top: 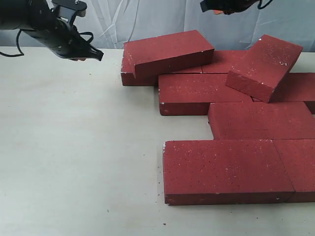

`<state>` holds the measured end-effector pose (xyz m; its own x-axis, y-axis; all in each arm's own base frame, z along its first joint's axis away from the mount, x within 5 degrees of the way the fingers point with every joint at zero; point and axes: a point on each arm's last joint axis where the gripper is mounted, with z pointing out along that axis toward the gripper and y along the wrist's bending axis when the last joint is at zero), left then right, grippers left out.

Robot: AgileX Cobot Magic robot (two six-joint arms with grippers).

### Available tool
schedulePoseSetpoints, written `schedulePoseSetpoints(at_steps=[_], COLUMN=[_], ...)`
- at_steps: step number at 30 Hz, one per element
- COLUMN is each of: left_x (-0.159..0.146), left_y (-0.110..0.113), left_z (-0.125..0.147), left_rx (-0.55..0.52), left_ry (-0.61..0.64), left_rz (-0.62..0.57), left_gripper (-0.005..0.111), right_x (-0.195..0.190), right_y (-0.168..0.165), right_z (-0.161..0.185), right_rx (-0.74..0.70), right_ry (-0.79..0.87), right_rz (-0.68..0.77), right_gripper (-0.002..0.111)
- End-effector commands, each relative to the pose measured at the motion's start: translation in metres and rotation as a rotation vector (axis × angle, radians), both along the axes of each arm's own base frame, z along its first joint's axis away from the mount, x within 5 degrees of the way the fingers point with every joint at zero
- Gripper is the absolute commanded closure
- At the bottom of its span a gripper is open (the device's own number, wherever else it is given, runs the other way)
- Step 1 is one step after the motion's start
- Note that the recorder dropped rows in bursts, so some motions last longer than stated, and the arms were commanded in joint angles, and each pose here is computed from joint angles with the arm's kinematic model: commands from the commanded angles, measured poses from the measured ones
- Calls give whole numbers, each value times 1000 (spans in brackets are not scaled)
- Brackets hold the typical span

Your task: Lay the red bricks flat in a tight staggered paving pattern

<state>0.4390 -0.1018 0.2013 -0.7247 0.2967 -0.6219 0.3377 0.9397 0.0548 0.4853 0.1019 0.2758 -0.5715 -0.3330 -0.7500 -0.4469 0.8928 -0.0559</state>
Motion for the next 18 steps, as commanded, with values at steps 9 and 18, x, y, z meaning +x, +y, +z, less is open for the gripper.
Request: schedulePoseSetpoints(at_steps=[9, 18], left_x=[44, 46], left_y=[-33, -56], left_z=[-25, -28], left_rx=[-223, -222], left_ry=[96, 62], left_rz=[-76, -122], left_gripper=[107, 107], right_x=[58, 58], right_y=[-5, -3], right_z=[-71, -78], right_rx=[-136, -139], right_ry=[134, 157], right_rz=[-96, -52], right_gripper=[109, 109])
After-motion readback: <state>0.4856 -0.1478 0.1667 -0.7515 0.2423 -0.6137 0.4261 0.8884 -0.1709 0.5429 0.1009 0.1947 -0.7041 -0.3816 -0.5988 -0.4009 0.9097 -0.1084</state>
